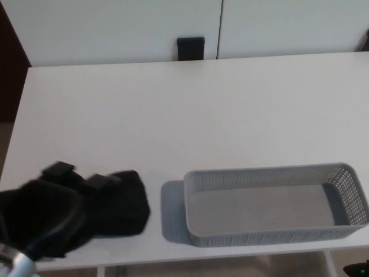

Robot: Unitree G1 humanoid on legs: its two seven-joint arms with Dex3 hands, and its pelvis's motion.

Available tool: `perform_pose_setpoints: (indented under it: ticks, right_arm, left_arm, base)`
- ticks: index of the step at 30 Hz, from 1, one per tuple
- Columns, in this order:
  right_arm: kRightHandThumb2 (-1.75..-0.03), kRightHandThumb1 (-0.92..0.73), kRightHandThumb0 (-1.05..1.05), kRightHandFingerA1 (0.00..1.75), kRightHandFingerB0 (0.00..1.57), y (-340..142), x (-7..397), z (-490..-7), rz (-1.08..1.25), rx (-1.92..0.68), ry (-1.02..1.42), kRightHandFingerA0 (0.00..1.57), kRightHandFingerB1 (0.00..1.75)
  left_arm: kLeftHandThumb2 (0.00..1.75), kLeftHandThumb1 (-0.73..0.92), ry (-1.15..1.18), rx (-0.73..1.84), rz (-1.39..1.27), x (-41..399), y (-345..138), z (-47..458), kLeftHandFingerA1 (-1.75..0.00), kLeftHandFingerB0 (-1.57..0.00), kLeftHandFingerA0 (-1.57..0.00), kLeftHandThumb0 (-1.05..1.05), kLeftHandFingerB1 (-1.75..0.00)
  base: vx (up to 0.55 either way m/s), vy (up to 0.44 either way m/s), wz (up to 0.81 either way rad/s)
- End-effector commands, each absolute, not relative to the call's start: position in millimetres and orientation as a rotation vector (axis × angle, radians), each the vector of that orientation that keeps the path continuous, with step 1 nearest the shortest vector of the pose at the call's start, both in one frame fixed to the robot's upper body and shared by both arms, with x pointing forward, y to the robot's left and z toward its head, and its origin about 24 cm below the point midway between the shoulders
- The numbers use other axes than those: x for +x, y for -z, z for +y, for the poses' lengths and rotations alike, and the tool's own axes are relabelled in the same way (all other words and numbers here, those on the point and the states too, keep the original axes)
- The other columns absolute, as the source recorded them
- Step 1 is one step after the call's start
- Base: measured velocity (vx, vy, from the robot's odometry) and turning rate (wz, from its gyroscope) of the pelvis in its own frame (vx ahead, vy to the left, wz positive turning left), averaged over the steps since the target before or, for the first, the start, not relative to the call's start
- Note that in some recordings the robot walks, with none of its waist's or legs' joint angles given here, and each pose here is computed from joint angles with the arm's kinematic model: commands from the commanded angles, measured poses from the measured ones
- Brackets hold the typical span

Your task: The robot walk towards a table in front and pick up a black pencil case on the left hand side and put the pencil case into a small container on the right hand side

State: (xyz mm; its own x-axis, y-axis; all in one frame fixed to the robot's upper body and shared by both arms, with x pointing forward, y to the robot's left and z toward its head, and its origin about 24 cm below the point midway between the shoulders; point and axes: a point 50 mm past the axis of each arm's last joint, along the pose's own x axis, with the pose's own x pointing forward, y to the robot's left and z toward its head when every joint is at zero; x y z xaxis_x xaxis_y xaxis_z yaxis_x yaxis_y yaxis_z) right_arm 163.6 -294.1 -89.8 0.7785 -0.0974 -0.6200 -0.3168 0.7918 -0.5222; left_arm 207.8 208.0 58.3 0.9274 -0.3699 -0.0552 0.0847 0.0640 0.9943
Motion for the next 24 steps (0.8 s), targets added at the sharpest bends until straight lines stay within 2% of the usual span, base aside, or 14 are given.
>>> perform_pose_setpoints:
  ticks: [1,4,5,6,9,12,17,20,22,23,24]
  right_arm:
    - [-0.60,-0.60,-0.45,0.42,0.56,86,164,-304,0.701,-0.676,-0.116,0.61,0.40]
    - [-0.60,-0.60,-0.44,0.42,0.57,86,165,-304,0.703,-0.675,-0.112,0.62,0.40]
    - [-0.60,-0.60,-0.43,0.42,0.57,86,165,-304,0.705,-0.681,-0.112,0.62,0.40]
    - [-0.59,-0.63,-0.40,0.41,0.58,87,165,-304,0.707,-0.682,-0.112,0.62,0.40]
    - [-0.60,-0.64,-0.41,0.42,0.58,87,165,-305,0.711,-0.684,-0.111,0.64,0.39]
    - [-0.59,-0.63,-0.40,0.41,0.58,87,167,-304,0.706,-0.682,-0.113,0.63,0.40]
    - [-0.59,-0.63,-0.39,0.43,0.59,86,172,-302,0.693,-0.680,-0.108,0.66,0.40]
    - [-0.59,-0.63,-0.38,0.42,0.58,86,173,-300,0.687,-0.669,-0.112,0.63,0.40]
    - [-0.59,-0.63,-0.39,0.42,0.58,87,170,-299,0.689,-0.671,-0.119,0.62,0.40]
    - [-0.59,-0.63,-0.39,0.42,0.57,86,172,-299,0.684,-0.673,-0.121,0.62,0.40]
    - [-0.59,-0.63,-0.39,0.42,0.57,85,173,-299,0.682,-0.674,-0.121,0.62,0.40]
  left_arm:
    - [0.62,0.75,0.322,1.479,-0.235,208,-77,222,-1.10,-0.85,-0.84,-0.20,-0.56]
    - [0.62,0.74,0.284,1.483,-0.251,209,-87,229,-1.09,-0.86,-0.85,-0.19,-0.55]
    - [0.61,0.73,0.259,1.472,-0.268,210,-92,232,-1.04,-0.87,-0.89,-0.18,-0.55]
    - [0.62,0.74,0.246,1.464,-0.284,210,-96,233,-1.15,-0.88,-0.84,-0.18,-0.59]
    - [0.62,0.72,0.241,1.450,-0.342,211,-110,226,-1.25,-0.88,-0.80,-0.18,-0.60]
    - [0.61,0.70,0.243,1.442,-0.394,214,-122,218,-1.20,-0.90,-0.84,-0.18,-0.57]
    - [0.64,0.74,0.285,1.399,-0.522,220,-151,188,-1.30,-0.90,-0.85,-0.21,-0.61]
    - [0.63,0.76,0.370,1.291,-0.561,223,-171,161,-1.25,-0.89,-0.88,-0.16,-0.62]
    - [0.64,0.76,0.400,1.245,-0.564,222,-175,152,-1.29,-0.89,-0.87,-0.16,-0.65]
    - [0.65,0.75,0.435,1.176,-0.567,226,-179,140,-1.42,-0.87,-0.86,-0.13,-0.69]
    - [0.65,0.75,0.452,1.149,-0.567,228,-181,135,-1.42,-0.87,-0.86,-0.13,-0.69]
  base:
    - [0.00,0.000,0.00]
    - [0.00,0.000,0.00]
    - [0.00,0.000,0.00]
    - [0.00,0.000,0.00]
    - [0.00,0.000,0.00]
    - [0.00,0.000,0.00]
    - [0.00,0.000,0.00]
    - [0.00,0.000,0.00]
    - [0.00,0.000,0.00]
    - [0.00,0.000,0.00]
    - [0.00,0.000,0.00]
